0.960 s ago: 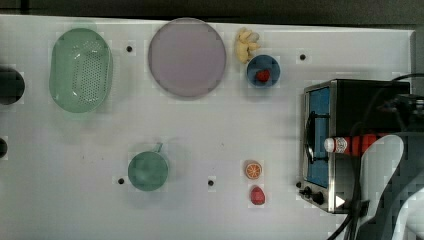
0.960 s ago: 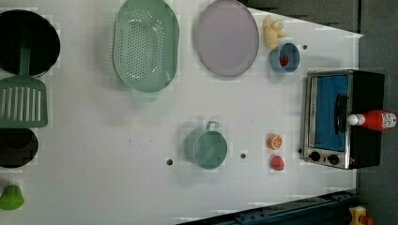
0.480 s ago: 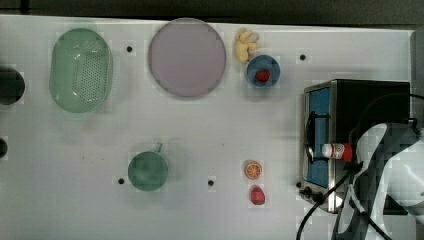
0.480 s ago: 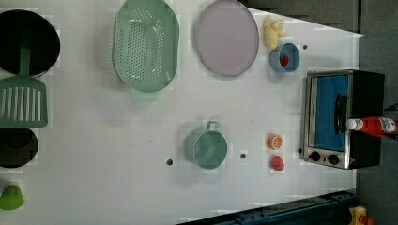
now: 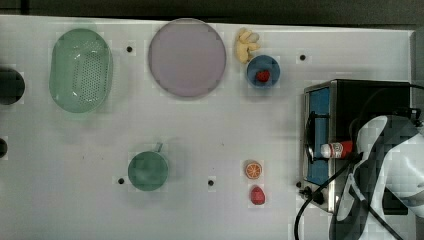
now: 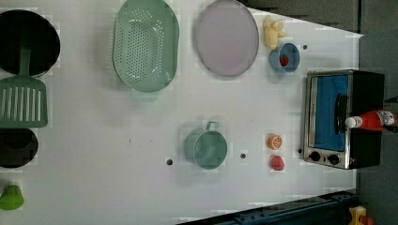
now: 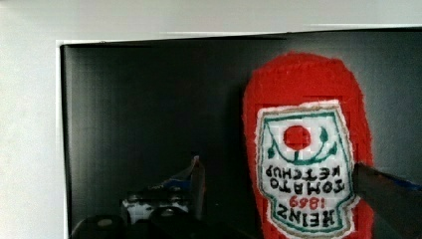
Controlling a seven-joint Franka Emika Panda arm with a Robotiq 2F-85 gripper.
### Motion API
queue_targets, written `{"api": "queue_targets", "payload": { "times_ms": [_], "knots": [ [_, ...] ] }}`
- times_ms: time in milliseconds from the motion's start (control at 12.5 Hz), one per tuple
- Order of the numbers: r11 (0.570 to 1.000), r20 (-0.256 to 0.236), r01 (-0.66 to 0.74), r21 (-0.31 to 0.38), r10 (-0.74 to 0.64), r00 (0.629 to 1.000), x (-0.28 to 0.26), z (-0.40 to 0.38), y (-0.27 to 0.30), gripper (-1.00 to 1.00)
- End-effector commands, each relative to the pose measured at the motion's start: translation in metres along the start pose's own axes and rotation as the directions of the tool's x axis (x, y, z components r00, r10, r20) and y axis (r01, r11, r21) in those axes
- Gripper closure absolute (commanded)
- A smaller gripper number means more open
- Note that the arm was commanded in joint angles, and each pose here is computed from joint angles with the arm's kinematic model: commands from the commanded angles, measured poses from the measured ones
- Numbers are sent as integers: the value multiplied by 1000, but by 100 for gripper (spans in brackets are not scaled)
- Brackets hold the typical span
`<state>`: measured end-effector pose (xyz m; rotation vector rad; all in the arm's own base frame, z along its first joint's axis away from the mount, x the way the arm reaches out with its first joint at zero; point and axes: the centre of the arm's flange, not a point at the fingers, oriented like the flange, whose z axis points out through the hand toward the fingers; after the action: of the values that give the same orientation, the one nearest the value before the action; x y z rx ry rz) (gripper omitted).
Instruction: Pick Ketchup from oven and place it on table.
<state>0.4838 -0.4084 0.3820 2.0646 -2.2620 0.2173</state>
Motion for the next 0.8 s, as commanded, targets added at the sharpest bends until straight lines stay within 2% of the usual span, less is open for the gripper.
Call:
{"api": "queue_targets", "payload": {
  "times_ms": [80, 160, 320, 560, 720, 800],
  "knots": [
    [999, 14, 30, -36, -29, 999, 0, 13, 5, -43],
    [999, 10, 28, -30, -27, 1000, 2, 10, 5, -20],
    [999, 13, 49, 2, -49, 999, -6, -14, -7, -20],
    [983, 70, 180, 17, -181, 981, -64, -83, -44, -20],
    [957, 113, 287, 33, -289, 951, -121, -123, -63, -20],
    [934, 143, 354, 43, -356, 923, -160, -140, -69, -20]
  ]
}}
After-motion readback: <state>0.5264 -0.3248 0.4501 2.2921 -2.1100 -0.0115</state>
